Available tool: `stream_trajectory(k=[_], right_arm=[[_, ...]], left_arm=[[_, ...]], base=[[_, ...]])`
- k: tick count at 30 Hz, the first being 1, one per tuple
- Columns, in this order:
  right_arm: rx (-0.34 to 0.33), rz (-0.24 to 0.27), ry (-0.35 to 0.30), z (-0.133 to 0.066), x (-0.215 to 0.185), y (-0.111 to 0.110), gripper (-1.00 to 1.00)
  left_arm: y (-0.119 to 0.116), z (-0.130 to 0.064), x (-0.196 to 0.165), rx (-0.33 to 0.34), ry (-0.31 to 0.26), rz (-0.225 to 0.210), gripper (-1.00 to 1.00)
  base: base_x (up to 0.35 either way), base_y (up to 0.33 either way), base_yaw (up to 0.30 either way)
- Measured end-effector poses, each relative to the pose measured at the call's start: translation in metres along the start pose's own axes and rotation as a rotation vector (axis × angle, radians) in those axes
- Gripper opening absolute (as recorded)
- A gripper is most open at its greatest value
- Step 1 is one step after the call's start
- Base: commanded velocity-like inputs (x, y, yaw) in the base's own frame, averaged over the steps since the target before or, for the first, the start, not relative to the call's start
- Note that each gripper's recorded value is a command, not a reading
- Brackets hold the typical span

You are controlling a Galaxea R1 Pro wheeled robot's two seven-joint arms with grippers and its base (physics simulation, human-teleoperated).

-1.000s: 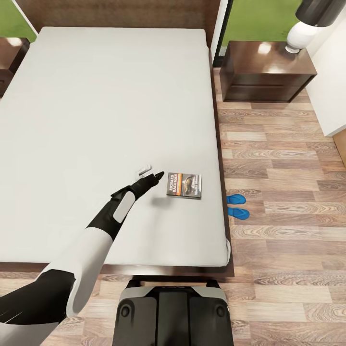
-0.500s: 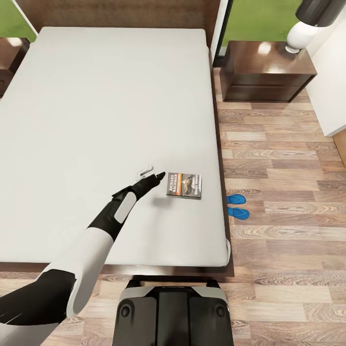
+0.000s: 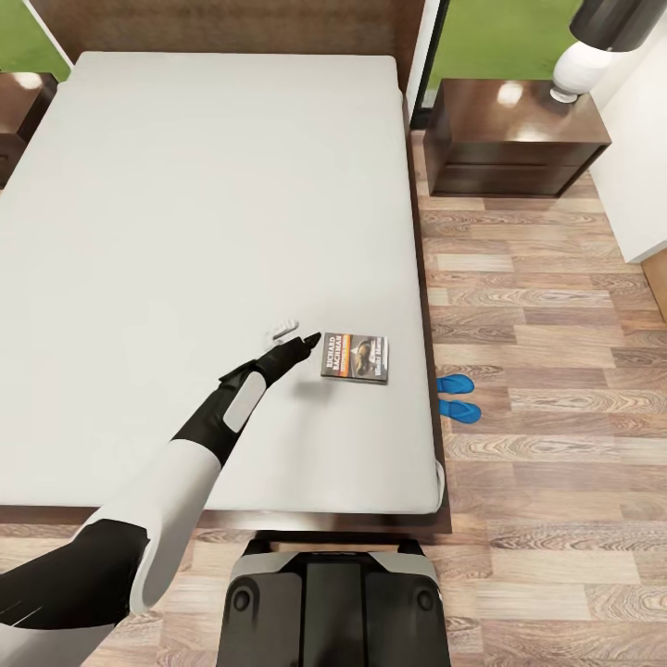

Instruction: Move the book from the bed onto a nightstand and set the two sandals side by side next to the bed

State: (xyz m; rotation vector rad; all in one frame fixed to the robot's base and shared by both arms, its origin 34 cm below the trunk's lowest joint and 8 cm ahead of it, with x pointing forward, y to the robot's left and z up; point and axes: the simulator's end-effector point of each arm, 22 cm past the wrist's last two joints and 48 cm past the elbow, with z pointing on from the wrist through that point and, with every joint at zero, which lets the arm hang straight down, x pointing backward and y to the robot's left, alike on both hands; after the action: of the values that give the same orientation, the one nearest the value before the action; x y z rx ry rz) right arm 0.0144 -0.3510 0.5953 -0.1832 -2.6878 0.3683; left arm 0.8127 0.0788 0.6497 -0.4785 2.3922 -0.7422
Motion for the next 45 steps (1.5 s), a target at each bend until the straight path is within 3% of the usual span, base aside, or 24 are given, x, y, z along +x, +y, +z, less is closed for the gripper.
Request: stream_trajectory(k=[20, 26, 34, 45], right_arm=[[-0.002, -0.005, 0.000, 0.000, 0.000, 0.001, 1.00], [-0.002, -0.006, -0.001, 0.000, 0.000, 0.001, 1.00], [-0.002, -0.006, -0.002, 0.000, -0.001, 0.001, 1.00], [-0.002, -0.007, -0.002, 0.000, -0.001, 0.001, 1.00]], left_arm=[[-0.004, -0.001, 0.003, 0.019, 0.002, -0.008, 1.00], [-0.021, -0.002, 0.007, 0.096, 0.021, -0.010, 1.00], [-0.045, -0.006, 0.025, 0.192, 0.121, -0.032, 1.00], [-0.056, -0.009, 0.027, 0.231, 0.144, -0.040, 1.00]], base=[[0.000, 0.000, 0.000], [0.000, 0.000, 0.000], [0.000, 0.000, 0.000], [0.000, 0.000, 0.000]])
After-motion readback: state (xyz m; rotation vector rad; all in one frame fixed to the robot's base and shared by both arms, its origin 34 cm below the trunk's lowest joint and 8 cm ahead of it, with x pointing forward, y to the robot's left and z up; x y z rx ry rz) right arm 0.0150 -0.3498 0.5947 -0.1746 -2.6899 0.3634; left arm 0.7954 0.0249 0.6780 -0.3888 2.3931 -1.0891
